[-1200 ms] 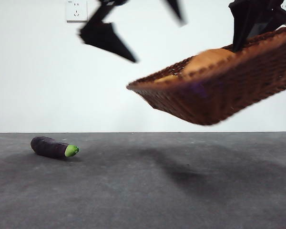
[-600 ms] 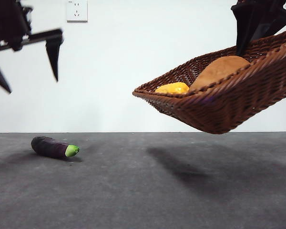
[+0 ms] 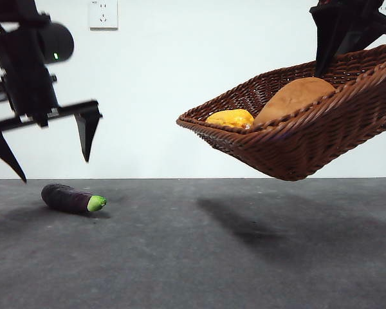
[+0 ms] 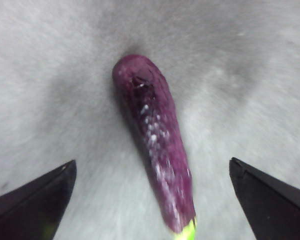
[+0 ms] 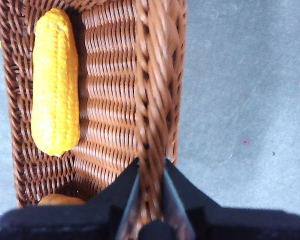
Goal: Help me put the vegetables on the table into the basket
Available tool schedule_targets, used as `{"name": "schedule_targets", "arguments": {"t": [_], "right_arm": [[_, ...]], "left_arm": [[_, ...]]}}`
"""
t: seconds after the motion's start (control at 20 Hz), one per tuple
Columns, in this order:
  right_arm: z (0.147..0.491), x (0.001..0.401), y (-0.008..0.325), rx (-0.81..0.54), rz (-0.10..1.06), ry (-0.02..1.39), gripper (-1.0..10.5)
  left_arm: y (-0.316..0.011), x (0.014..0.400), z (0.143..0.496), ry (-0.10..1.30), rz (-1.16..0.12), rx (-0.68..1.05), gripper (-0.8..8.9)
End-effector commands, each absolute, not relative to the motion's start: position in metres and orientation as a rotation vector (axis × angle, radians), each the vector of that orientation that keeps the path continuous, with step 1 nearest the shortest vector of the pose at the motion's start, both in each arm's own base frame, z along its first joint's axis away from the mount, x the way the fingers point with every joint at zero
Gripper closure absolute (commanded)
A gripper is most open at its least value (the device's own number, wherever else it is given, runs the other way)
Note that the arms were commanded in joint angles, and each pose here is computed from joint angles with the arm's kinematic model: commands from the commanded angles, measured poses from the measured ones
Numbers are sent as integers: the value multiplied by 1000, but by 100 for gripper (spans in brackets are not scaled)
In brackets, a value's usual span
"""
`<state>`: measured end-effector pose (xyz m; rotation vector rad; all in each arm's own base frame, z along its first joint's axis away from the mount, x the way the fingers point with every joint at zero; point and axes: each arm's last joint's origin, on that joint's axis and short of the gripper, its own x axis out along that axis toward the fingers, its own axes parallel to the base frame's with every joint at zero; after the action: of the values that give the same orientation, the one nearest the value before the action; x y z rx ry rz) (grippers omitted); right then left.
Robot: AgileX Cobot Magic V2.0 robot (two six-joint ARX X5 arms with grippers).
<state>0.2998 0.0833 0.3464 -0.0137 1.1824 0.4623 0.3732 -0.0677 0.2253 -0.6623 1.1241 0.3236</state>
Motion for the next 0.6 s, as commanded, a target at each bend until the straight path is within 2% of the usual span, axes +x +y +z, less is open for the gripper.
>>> {"name": "schedule_targets", "arguments": {"t": [0.05, 0.45, 0.5, 0.6], "right_arm": [[347, 299, 84, -28, 488, 1166, 958], [348, 302, 84, -54, 508, 1119, 958], [348, 302, 84, -58, 511, 1118, 958], [348, 302, 84, -62, 513, 1117, 958]], "left_arm": [[-69, 378, 212, 1137, 364, -684, 217], [-73, 390, 181, 1174, 377, -688, 221], [-73, 390, 181, 1172, 385, -690, 249], [-74, 390, 182, 1162, 385, -684, 489]]}}
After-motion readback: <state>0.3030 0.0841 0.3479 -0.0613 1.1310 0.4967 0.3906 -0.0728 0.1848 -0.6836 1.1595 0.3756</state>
